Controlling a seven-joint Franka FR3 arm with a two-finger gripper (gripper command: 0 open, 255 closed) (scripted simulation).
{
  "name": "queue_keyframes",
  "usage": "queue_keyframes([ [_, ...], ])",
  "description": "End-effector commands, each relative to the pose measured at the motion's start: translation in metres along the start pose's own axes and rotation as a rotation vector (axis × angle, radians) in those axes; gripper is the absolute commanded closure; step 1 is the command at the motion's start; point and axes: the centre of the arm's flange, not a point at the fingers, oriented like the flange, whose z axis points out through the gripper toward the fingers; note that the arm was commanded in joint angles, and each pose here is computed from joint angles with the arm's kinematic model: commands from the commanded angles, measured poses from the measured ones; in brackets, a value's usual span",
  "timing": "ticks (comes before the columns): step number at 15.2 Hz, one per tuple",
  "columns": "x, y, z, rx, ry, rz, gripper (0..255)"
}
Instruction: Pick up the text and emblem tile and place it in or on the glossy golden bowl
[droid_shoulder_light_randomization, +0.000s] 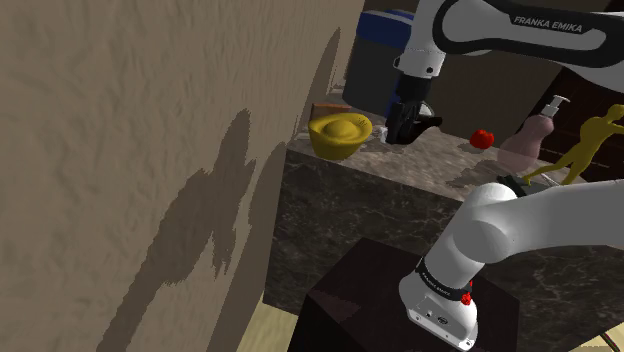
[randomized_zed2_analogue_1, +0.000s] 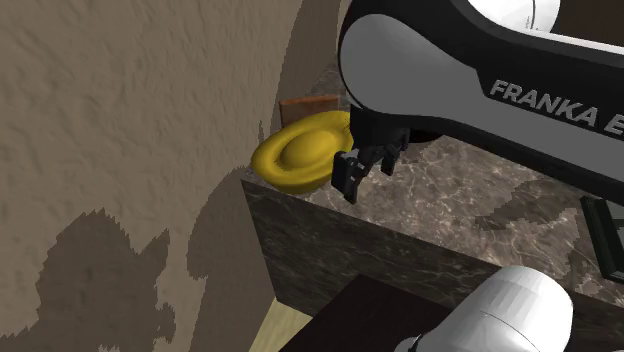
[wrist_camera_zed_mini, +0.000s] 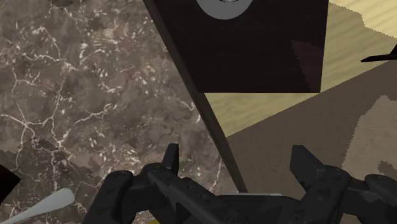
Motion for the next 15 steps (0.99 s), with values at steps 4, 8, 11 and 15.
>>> queue_keyframes([
  [4, 0.026, 0.029, 0.000, -0.011, -0.005, -0.120, 0],
  [8, 0.065, 0.062, 0.000, -0.026, -0.011, -0.279, 0],
  [11, 0.098, 0.083, 0.000, -0.037, -0.016, -0.399, 0],
  [15, 0.145, 0.104, 0.000, -0.052, -0.022, -0.558, 0],
])
